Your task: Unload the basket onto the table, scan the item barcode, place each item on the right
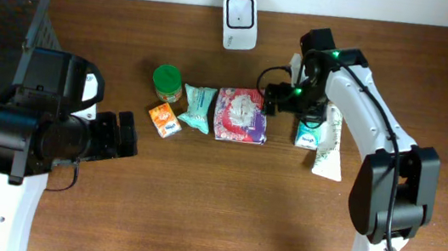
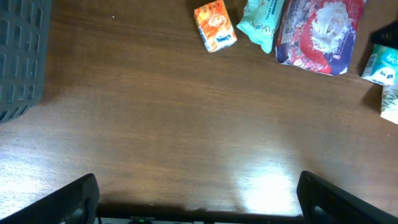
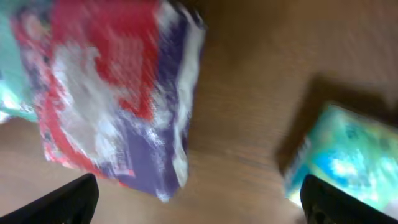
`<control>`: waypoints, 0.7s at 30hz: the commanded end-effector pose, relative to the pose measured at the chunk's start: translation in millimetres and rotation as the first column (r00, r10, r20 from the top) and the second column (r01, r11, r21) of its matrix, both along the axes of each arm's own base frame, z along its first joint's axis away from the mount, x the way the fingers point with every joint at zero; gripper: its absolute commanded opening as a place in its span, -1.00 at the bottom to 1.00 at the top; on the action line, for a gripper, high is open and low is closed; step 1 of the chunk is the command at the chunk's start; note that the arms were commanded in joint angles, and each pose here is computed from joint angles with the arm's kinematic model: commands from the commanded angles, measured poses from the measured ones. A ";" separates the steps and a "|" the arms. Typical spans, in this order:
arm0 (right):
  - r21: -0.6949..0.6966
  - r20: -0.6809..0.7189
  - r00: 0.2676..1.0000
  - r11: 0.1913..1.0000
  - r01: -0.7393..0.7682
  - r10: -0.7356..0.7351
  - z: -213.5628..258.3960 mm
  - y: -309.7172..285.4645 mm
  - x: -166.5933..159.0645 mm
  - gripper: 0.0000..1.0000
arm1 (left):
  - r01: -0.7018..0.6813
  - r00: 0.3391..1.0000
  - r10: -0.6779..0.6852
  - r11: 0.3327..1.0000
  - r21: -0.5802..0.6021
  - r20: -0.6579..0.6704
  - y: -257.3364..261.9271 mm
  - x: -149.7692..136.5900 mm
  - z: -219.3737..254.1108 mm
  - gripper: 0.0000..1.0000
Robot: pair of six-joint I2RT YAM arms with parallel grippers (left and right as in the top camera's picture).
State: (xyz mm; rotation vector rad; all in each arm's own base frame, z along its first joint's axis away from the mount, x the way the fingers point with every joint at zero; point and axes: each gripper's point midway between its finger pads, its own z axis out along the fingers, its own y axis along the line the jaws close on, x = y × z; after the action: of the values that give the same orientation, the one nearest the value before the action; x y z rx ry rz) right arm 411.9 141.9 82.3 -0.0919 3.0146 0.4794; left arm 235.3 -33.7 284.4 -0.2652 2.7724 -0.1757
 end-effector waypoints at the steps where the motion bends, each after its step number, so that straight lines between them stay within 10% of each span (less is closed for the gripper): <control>1: 0.060 -0.015 1.000 0.998 -0.012 0.013 -13.8 7.9 -6.3 0.99 | 0.004 1.000 -0.004 1.000 0.008 0.014 1.7 -1.0 2.9 0.99; 9: 0.307 0.009 0.999 0.950 -0.051 0.050 -69.2 43.6 -28.8 0.74 | 0.004 1.000 -0.004 1.000 0.008 0.015 1.7 -1.0 2.9 0.98; 11: 0.332 0.020 0.999 0.943 -0.038 0.033 -76.0 46.6 -29.3 0.43 | 0.004 1.000 -0.004 1.000 0.008 0.015 1.7 -1.0 2.9 0.98; 15: 0.347 0.036 0.999 0.937 -0.045 0.035 -67.5 49.7 -23.4 -0.92 | 0.004 1.000 -0.004 1.000 0.008 0.015 1.6 -0.9 2.9 0.98; 21: 0.043 0.055 0.998 0.999 0.015 -0.017 -10.6 13.2 8.8 -0.92 | 0.004 1.000 -0.004 1.000 0.008 0.015 1.7 -1.0 2.9 0.98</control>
State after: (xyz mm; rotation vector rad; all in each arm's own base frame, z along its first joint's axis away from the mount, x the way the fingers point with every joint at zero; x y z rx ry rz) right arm 385.8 174.7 37.8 -0.0616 3.0041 0.8351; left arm 235.6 -33.7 284.5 -0.2651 2.7713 -0.1759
